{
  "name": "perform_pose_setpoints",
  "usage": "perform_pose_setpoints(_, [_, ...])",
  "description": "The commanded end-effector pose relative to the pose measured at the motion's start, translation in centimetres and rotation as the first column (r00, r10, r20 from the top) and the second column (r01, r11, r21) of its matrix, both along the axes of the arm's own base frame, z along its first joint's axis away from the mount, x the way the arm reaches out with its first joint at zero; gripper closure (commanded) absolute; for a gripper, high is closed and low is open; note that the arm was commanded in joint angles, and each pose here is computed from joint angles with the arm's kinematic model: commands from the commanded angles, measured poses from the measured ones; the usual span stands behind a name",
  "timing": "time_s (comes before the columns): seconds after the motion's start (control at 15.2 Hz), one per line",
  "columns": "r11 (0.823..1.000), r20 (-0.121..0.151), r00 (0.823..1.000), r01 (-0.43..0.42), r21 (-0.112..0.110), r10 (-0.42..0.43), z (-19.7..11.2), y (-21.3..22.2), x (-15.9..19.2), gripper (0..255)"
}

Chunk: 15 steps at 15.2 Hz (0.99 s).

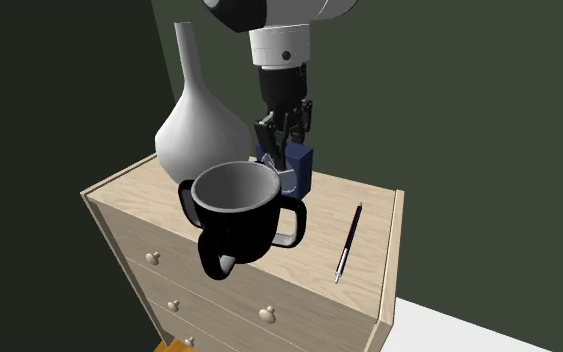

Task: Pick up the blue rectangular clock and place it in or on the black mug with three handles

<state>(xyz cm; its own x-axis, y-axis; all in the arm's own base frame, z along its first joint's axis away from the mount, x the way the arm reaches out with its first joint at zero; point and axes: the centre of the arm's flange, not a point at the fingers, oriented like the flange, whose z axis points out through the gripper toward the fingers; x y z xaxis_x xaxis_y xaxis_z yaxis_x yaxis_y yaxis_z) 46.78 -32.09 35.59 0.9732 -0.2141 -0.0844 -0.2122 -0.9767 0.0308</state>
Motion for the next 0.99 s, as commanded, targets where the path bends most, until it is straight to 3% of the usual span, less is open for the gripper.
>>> perform_pose_setpoints(0.0, [1.000,-0.004,1.000,-0.001,0.003,0.001,0.7,0.1,0.0,255])
perform_pose_setpoints(0.92, [1.000,-0.004,1.000,-0.001,0.003,0.001,8.1,0.1,0.0,255])
